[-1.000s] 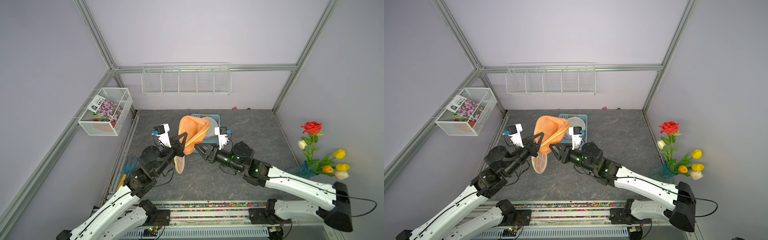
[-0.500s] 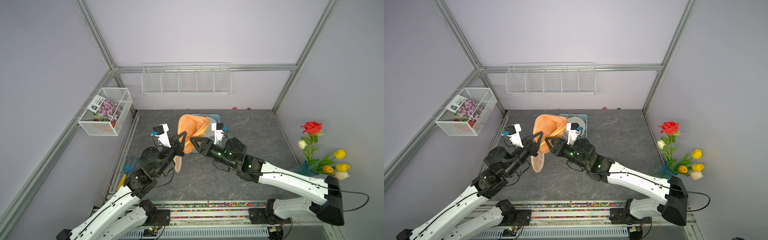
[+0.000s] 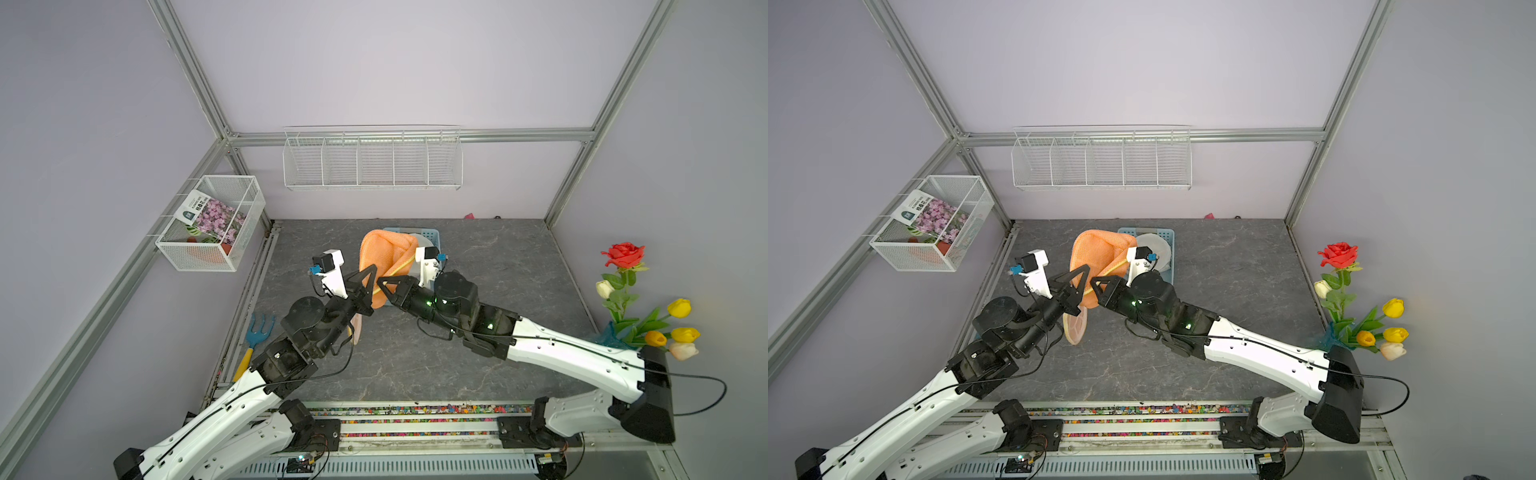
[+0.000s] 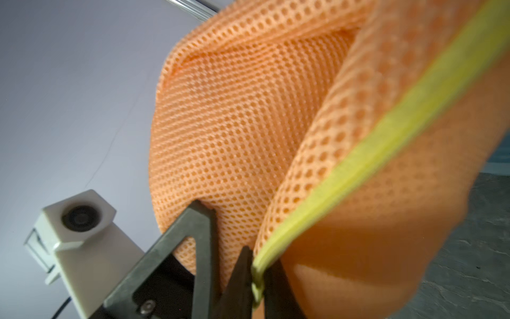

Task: Turn the laundry bag inside out
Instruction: Turn over the laundry bag.

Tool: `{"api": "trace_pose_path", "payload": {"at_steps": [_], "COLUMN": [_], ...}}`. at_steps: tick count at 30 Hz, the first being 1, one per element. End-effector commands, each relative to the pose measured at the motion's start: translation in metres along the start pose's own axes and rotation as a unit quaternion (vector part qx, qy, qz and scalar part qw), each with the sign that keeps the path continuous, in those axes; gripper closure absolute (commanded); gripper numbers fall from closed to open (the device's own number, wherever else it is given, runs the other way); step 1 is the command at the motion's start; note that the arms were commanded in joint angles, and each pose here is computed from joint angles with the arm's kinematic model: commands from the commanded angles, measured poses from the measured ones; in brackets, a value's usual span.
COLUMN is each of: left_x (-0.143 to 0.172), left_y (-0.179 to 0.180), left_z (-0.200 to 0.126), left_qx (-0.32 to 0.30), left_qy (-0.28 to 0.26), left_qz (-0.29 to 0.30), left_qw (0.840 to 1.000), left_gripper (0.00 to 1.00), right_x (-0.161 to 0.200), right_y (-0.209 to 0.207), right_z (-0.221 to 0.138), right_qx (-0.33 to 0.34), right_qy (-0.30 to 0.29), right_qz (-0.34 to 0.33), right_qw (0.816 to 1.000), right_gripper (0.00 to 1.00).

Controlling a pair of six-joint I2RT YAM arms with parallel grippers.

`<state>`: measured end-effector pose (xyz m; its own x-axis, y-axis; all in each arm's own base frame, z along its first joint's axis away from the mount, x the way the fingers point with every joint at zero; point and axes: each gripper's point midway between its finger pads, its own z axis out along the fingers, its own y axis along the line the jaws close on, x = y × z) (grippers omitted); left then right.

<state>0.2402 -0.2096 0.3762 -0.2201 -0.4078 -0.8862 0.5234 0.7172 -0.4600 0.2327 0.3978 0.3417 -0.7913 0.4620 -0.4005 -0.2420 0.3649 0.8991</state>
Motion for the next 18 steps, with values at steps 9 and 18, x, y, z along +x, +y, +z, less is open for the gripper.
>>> {"api": "trace_pose_path", "payload": {"at_steps": [9, 18], "left_x": [-0.029, -0.054], "left_y": [0.003, -0.016], "left_z": [-0.008, -0.031], "left_qx": [-0.022, 0.034], "left_qy": [-0.049, -0.047], "left_qz": [-0.054, -0.111], "left_qw": [0.997, 0.992], "left_gripper": [1.0, 1.0], "right_x": [0.051, 0.06], "right_y": [0.0, -0.078], "right_z": [-0.009, -0.028], "right_qx": [-0.047, 0.039], "right_qy": [0.125, 0.125], "right_qz": [-0.101, -0.202], "right_qw": [0.986, 0.97], "right_gripper": [1.0, 1.0]}}
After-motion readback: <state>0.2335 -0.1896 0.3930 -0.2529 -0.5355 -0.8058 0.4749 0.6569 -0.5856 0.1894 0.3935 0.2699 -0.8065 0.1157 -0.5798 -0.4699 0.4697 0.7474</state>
